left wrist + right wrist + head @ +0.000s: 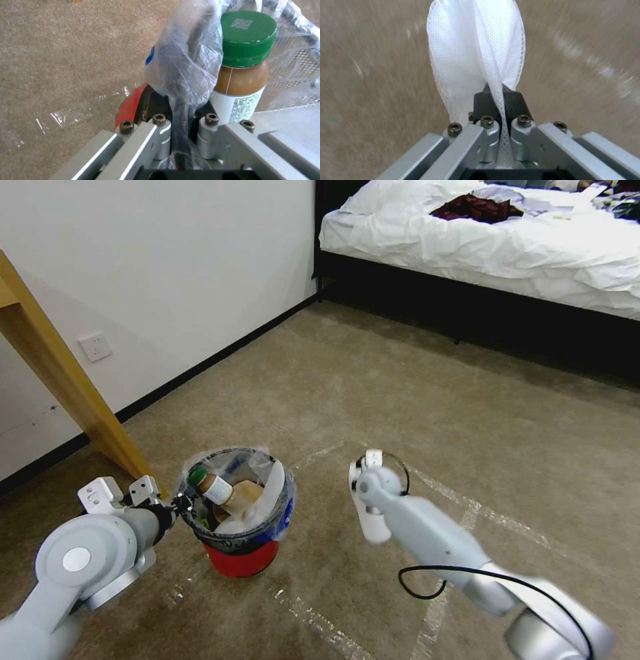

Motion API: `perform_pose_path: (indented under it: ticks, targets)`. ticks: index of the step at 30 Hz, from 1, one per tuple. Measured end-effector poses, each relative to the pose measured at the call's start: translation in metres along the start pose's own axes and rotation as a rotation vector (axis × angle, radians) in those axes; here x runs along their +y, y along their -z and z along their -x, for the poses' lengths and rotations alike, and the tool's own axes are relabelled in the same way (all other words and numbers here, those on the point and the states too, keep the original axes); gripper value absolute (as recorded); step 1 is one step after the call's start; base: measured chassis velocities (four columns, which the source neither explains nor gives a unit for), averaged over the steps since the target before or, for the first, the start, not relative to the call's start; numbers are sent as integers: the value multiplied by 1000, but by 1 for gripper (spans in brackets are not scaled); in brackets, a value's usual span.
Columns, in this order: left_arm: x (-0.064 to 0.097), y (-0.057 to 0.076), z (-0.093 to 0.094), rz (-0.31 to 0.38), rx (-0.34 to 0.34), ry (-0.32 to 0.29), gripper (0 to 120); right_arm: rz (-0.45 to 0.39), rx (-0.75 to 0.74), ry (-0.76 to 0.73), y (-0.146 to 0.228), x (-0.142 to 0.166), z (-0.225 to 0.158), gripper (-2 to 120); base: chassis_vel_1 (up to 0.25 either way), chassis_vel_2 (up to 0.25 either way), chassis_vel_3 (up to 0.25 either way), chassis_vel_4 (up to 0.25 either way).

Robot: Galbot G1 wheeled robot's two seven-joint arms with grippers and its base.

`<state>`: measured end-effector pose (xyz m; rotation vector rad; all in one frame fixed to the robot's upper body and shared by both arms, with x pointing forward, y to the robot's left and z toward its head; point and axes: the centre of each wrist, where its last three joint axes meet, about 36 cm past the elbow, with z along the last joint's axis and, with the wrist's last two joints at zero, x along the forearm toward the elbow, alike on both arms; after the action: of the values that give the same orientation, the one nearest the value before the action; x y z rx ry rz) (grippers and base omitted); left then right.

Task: Pick up the trash bin and place the garbage on the floor into it.

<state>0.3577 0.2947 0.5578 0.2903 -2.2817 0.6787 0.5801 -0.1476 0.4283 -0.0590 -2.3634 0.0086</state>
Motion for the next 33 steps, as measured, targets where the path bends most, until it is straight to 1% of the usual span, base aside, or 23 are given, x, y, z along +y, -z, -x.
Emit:
perform_pose_path:
  ticks: [1, 2, 3, 4, 5, 7, 8, 10, 11, 13, 14, 16, 17, 18, 19, 22, 26, 27, 28, 29, 30, 31, 33]
  targets:
    - [0, 0, -1, 0, -2, 0, 4, -3, -26, -11, 7, -11, -10, 0, 0, 0, 0, 0]
    - [0, 0, -1, 0, -2, 0, 4, -3, -26, -11, 7, -11, -10, 0, 0, 0, 0, 0]
    - [0, 1, -2, -1, -2, 0, 4, -11, -73, -25, 19, -28, -26, 0, 0, 0, 0, 0]
    - [0, 1, -3, -2, -2, -1, 4, -13, -106, -26, 25, -34, -35, 0, 0, 0, 0, 0]
    - [0, 1, -3, -2, -2, -1, 4, -13, -106, -26, 25, -34, -35, 0, 0, 0, 0, 0]
    - [0, 1, -4, -2, -4, -3, 4, -11, -244, -11, 38, -47, -55, 0, 0, 0, 0, 0]
    - [0, 1, -4, -2, -4, -3, 4, -11, -244, -11, 38, -47, -55, 0, 0, 0, 0, 0]
    - [0, 3, -5, -4, -6, -8, 4, 43, -531, 91, 54, -57, -64, 0, 0, 0, 0, 0]
    - [0, 3, -5, -4, -6, -8, 4, 43, -531, 91, 54, -57, -64, 0, 0, 0, 0, 0]
    - [-1, 4, -5, -4, -7, -10, 4, 95, -726, 200, 69, -60, -68, 0, 0, 0, 0, 0]
    - [-1, 4, -5, -4, -7, -10, 4, 95, -726, 200, 69, -60, -68, 0, 0, 0, 0, 0]
    - [-1, 4, -5, -5, -6, -13, 4, 145, -920, 346, 80, -56, -69, 0, 0, 0, 0, 0]
    - [-1, 4, -5, -5, -6, -13, 4, 145, -920, 346, 80, -56, -69, 0, 0, 0, 0, 0]
    - [-1, 4, -5, -7, -7, -18, 4, 153, -987, 421, 82, -53, -70, 0, 0, 0, 0, 0]
    - [-1, 4, -5, -7, -7, -18, 4, 153, -987, 421, 82, -53, -70, 0, 0, 0, 0, 0]
    - [-2, 5, -6, -18, -7, -34, 4, 159, -1101, 628, 80, -34, -70, 0, 0, 0, 0, 0]
    - [-3, 5, -6, -21, -8, -40, 4, 154, -1120, 698, 80, -24, -72, 0, 0, 0, 0, 0]
    - [-3, 4, -6, -25, -6, -47, 4, 150, -1127, 782, 81, -8, -76, 0, 0, 0, 0, 0]
    - [-4, 3, -5, -27, -4, -53, 4, 147, -1126, 828, 81, 2, -80, 0, 0, 0, 0, 0]
    - [-4, 3, -5, -27, -4, -53, 4, 147, -1126, 828, 81, 2, -80, 0, 0, 0, 0, 0]
    - [-5, 3, -5, -29, -2, -58, 4, 140, -1127, 867, 82, 11, -82, 0, 0, 0, 0, 0]
    - [-6, 2, -5, -33, 1, -68, 4, 110, -1128, 952, 82, 29, -86, 0, 0, 0, 0, 0]
    - [-7, 1, -4, -34, 2, -71, 4, 93, -1125, 984, 82, 35, -86, 0, 0, 0, 0, 0]
